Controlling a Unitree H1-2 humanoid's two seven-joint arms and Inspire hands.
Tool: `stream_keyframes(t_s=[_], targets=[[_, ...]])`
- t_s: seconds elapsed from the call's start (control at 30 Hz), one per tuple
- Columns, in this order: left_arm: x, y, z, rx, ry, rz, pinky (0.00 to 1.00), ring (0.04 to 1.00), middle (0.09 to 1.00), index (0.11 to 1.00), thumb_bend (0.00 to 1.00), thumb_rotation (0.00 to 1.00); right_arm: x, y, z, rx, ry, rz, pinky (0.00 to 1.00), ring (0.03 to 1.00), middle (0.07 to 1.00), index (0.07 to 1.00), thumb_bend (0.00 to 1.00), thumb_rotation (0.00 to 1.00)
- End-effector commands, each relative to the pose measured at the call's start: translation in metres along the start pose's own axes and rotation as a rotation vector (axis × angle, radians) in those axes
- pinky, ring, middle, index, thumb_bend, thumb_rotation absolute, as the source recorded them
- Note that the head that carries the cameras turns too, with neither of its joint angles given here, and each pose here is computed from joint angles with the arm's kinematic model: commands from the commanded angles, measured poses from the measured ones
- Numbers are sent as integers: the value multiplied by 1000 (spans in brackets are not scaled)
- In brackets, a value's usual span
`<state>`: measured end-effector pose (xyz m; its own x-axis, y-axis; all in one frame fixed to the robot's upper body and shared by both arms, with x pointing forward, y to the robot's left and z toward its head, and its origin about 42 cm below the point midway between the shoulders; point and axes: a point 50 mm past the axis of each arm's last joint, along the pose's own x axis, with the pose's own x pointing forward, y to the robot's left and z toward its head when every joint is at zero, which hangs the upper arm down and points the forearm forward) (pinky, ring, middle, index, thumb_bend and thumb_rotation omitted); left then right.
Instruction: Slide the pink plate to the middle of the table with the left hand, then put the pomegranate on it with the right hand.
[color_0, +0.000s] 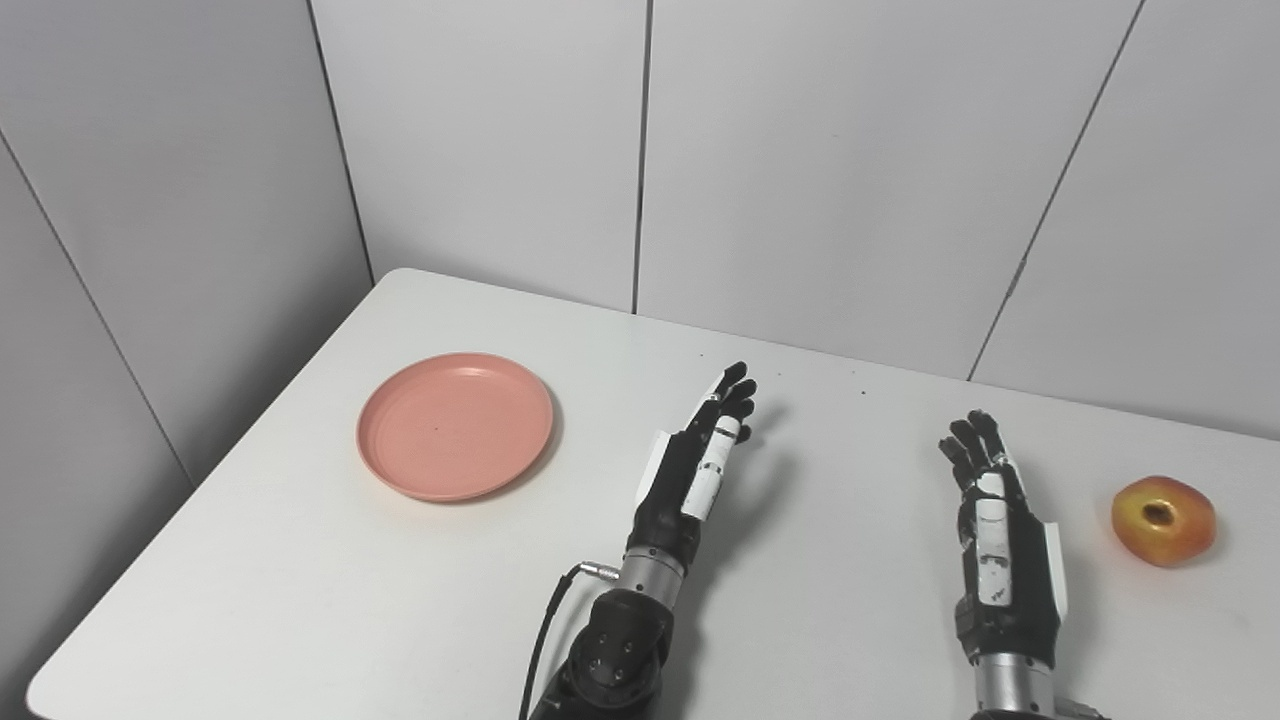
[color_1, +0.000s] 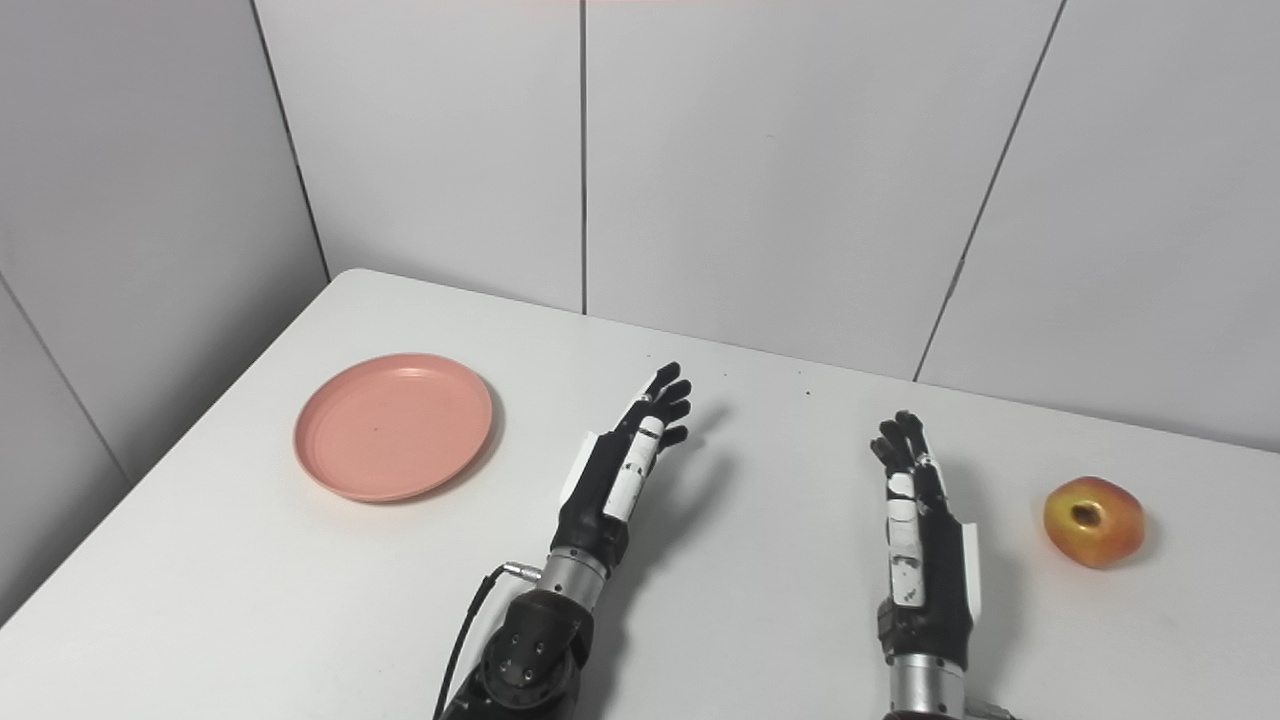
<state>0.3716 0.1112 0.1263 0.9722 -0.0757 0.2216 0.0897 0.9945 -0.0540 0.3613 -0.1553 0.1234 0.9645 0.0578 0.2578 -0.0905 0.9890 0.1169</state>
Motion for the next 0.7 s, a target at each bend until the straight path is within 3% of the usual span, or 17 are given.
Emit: stream_keyframes(t_s=[0.0,0.2,0.3,0.67], targets=[[-6,7,-1,18,-11,33,874,907,908,896,277,998,-20,-15,-21,-25,76,-27,999,912,909,909,576,909],[0,18,12,62,-62,105,838,856,867,862,309,948,-21,-15,-21,-13,84,-31,1000,912,908,908,597,899],[4,27,17,67,-99,108,852,875,887,881,296,995,-21,-15,-20,-15,84,-33,1000,914,913,912,581,906],[24,69,42,-18,-153,243,841,845,847,846,318,998,-20,-16,-20,-10,85,-29,1000,922,916,911,557,905]])
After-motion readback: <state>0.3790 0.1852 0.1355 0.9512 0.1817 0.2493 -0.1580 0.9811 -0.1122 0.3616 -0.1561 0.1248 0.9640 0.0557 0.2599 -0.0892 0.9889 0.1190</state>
